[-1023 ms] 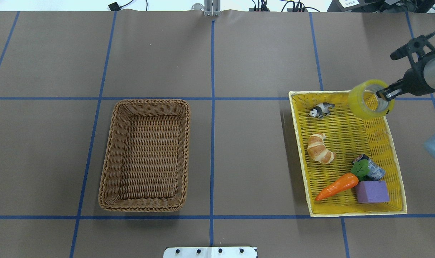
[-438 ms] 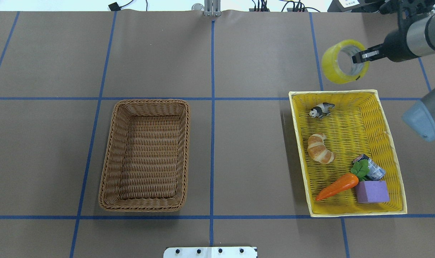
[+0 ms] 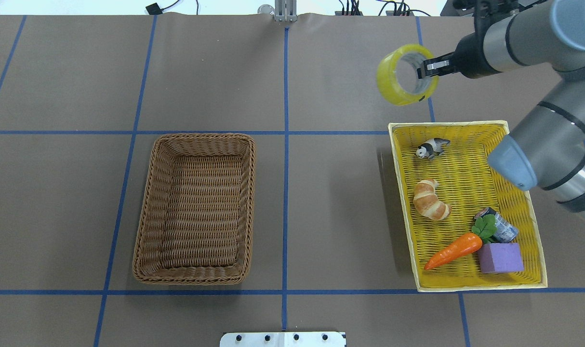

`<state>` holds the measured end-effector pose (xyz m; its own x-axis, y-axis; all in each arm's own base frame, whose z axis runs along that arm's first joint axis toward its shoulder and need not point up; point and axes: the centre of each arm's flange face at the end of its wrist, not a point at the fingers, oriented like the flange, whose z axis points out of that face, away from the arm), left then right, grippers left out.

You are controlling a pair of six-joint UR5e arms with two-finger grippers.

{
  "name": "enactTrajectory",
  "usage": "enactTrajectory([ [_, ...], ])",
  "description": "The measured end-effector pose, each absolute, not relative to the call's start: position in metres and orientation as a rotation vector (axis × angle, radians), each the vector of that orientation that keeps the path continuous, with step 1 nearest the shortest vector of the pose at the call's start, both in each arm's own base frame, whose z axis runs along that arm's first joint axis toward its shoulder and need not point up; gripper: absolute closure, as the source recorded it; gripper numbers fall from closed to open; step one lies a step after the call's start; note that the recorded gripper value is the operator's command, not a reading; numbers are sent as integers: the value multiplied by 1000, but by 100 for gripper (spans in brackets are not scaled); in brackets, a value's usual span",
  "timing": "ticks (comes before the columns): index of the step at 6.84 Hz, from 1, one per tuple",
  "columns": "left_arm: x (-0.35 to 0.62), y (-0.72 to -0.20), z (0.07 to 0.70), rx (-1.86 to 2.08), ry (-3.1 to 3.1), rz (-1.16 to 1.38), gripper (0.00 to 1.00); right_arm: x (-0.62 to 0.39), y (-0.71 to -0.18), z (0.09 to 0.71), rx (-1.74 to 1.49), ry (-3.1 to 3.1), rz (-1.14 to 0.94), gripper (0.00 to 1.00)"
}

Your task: Move tape to another basket

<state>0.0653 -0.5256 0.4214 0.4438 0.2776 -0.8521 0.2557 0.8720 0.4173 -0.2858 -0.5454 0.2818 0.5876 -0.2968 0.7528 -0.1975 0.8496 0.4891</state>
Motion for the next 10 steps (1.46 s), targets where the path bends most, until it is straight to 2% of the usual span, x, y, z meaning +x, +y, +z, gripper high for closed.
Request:
enactTrajectory([
  [5, 227, -483, 237, 495, 1534, 129, 1, -399, -488, 182, 714, -1204, 82, 100],
  [7, 294, -462, 201, 529, 1595, 151, 1, -434, -467, 146, 721, -1264, 97, 100],
  [10, 325, -448, 184, 528, 1628, 170, 1, -462, -438, 136, 694, -1297, 48, 100],
])
